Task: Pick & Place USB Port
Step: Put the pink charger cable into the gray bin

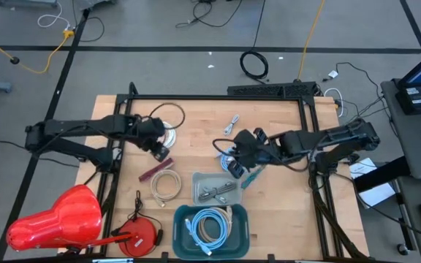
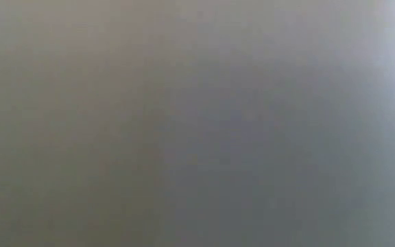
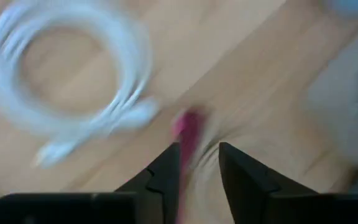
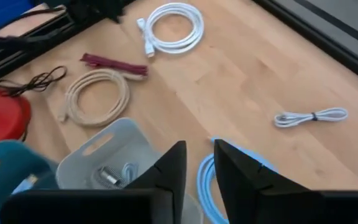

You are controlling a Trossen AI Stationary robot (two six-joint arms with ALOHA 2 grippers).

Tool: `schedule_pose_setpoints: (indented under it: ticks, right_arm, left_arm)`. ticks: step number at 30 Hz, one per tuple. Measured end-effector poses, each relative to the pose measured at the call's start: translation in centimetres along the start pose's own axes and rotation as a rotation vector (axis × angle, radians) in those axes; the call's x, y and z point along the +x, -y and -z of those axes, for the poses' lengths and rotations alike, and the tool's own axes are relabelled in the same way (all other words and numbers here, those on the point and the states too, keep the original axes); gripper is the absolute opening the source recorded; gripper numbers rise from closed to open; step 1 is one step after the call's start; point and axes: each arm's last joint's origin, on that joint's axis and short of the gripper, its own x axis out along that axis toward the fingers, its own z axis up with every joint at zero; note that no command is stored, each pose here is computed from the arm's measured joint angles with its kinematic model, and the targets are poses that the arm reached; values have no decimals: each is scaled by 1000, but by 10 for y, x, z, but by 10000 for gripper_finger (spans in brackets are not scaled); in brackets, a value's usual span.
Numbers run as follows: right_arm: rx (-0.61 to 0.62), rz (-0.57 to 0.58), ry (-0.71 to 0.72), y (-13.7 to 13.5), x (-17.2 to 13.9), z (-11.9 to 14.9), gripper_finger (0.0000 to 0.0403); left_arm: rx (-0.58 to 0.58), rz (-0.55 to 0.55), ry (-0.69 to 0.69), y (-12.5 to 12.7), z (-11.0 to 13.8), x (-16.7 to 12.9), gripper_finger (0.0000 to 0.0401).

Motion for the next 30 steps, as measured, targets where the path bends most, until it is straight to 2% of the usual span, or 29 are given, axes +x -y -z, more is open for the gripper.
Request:
schedule_pose_setpoints:
  ticks: [3,11,18,30]
  right_arm:
    - [9,9,16,5,3,-6,90]
    - [-10,-58,53,7,8,-19,108]
    - [-23,-61,62,7,8,-20,112]
    - [-30,-66,69,6,8,-21,112]
  left_arm:
    - [19,-98,-75,-2,11,2,138]
    - [51,-99,-110,10,46,31,152]
    - [20,-151,-172,-2,84,67,152]
    - [31,-150,-131,-1,98,76,152]
